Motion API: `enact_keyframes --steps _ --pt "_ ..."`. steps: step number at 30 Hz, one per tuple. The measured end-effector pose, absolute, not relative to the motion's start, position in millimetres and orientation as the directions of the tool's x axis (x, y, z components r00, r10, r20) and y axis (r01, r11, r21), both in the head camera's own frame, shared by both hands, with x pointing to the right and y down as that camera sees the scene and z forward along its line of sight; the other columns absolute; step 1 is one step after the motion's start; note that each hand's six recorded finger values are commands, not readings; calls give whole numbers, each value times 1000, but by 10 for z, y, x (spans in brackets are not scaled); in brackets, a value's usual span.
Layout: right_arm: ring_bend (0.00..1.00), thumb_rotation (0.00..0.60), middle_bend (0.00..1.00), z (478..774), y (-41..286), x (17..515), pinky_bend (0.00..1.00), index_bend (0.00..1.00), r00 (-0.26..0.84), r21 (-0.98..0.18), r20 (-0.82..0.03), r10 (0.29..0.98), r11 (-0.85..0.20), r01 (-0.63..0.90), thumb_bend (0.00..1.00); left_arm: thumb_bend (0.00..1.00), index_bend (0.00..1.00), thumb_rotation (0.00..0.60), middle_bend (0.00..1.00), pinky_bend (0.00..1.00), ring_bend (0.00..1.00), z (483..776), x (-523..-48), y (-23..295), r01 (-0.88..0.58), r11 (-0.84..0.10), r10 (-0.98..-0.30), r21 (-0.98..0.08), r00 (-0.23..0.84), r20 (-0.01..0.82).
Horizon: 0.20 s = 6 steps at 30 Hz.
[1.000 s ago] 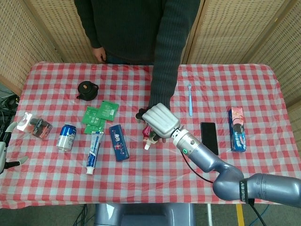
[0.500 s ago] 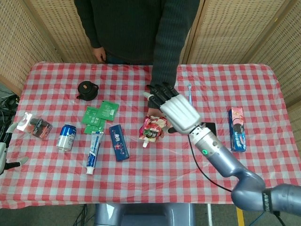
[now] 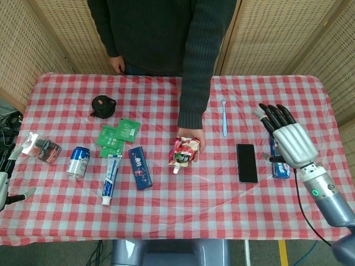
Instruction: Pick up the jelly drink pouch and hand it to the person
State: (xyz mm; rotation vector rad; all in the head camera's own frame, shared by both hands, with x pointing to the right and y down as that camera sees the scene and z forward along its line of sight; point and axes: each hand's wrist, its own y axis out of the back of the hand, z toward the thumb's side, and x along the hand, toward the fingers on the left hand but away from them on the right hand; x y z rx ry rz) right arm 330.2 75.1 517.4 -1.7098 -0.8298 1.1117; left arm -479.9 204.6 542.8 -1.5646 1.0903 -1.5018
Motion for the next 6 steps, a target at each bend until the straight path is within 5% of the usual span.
enact_keyframes --steps 6 --pt "0 600 0 5564 1241 3902 0 52 264 -924 -357 896 -380 40 0 0 0 600 0 0 0 5410 -4786 2086 -106 -400 -915 -911 -16 403"
